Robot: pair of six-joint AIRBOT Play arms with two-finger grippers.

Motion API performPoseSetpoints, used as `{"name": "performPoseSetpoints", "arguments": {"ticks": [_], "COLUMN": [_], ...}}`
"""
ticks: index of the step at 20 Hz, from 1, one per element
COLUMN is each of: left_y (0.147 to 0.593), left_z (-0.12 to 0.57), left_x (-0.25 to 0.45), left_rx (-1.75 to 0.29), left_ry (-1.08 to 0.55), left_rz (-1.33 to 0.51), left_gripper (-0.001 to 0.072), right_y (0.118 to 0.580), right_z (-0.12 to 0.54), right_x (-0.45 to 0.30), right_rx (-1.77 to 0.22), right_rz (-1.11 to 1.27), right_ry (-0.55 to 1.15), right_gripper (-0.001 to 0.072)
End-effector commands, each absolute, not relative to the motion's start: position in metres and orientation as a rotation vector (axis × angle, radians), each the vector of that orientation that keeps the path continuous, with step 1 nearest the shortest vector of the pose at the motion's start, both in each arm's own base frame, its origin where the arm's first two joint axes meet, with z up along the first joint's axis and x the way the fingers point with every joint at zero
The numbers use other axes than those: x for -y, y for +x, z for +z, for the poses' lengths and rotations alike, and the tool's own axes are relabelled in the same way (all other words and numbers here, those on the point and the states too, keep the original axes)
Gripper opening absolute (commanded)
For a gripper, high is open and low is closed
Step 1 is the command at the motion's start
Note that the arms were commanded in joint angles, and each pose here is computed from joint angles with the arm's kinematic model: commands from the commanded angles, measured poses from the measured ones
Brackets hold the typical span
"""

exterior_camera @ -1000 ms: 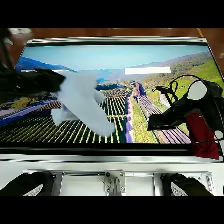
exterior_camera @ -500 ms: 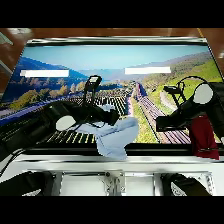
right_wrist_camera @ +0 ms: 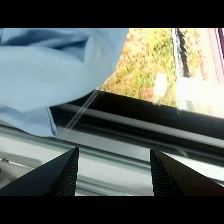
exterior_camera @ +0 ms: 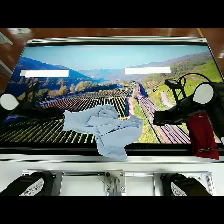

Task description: Fold the shirts.

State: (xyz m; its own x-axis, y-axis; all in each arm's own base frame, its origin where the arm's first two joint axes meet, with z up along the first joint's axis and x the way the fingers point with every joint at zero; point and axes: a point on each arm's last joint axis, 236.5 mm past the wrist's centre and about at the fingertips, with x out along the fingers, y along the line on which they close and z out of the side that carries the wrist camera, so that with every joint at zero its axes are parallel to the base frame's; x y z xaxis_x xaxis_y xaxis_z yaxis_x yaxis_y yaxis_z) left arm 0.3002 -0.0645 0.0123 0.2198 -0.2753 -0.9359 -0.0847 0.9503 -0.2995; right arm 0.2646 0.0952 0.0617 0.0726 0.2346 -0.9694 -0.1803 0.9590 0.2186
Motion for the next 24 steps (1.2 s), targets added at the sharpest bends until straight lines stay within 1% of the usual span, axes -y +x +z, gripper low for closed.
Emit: {"name": "performPoseSetpoints", "arguments": {"ticks": [1,2,3,7,9,14,16,17,19,20,21,22,24], "left_y": [0.277,0.277,0.275,0.279,0.286,0.307,0.302,0.3,0.301,0.302,0.304,0.307,0.314], "left_z": [-0.02,-0.03,-0.043,-0.084,-0.097,-0.118,-0.127,-0.131,-0.132,-0.13,-0.126,-0.12,-0.103], "left_x": [0.052,0.057,0.059,0.09,0.111,0.139,0.148,0.149,0.148,0.149,0.149,0.151,0.153], "left_rx": [-1.414,-1.424,-1.451,-1.546,-1.546,-1.501,-1.535,-1.548,-1.547,-1.54,-1.533,-1.522,-1.479], "left_ry": [-0.658,-0.717,-0.736,-0.743,-0.752,-0.805,-0.802,-0.802,-0.801,-0.8,-0.796,-0.785,-0.752], "left_rz": [-0.183,-0.197,-0.191,-0.216,-0.242,-0.219,-0.224,-0.222,-0.217,-0.221,-0.231,-0.253,-0.303], "left_gripper": [0.0709,0.0708,0.0709,0.0712,0.0712,0.0711,0.0709,0.0688,0.0256,0.0197,0.0185,0.0125,0.0059], "right_y": [0.284,0.285,0.287,0.29,0.291,0.291,0.291,0.291,0.291,0.291,0.289,0.286,0.273], "right_z": [0.066,0.065,0.062,0.048,0.043,0.039,0.039,0.039,0.038,0.034,0.029,0.018,-0.011], "right_x": [-0.118,-0.122,-0.124,-0.126,-0.126,-0.126,-0.126,-0.126,-0.125,-0.123,-0.123,-0.122,-0.123], "right_rx": [-1.388,-1.389,-1.393,-1.437,-1.457,-1.465,-1.464,-1.463,-1.466,-1.477,-1.493,-1.522,-1.608], "right_rz": [0.367,0.378,0.384,0.382,0.38,0.393,0.399,0.399,0.396,0.39,0.388,0.384,0.385], "right_ry": [0.128,0.143,0.154,0.158,0.16,0.146,0.14,0.14,0.134,0.127,0.126,0.13,0.141], "right_gripper": [0.0568,0.0568,0.0568,0.0568,0.0568,0.0571,0.0635,0.0635,0.0635,0.0635,0.0635,0.0635,0.0635]}}
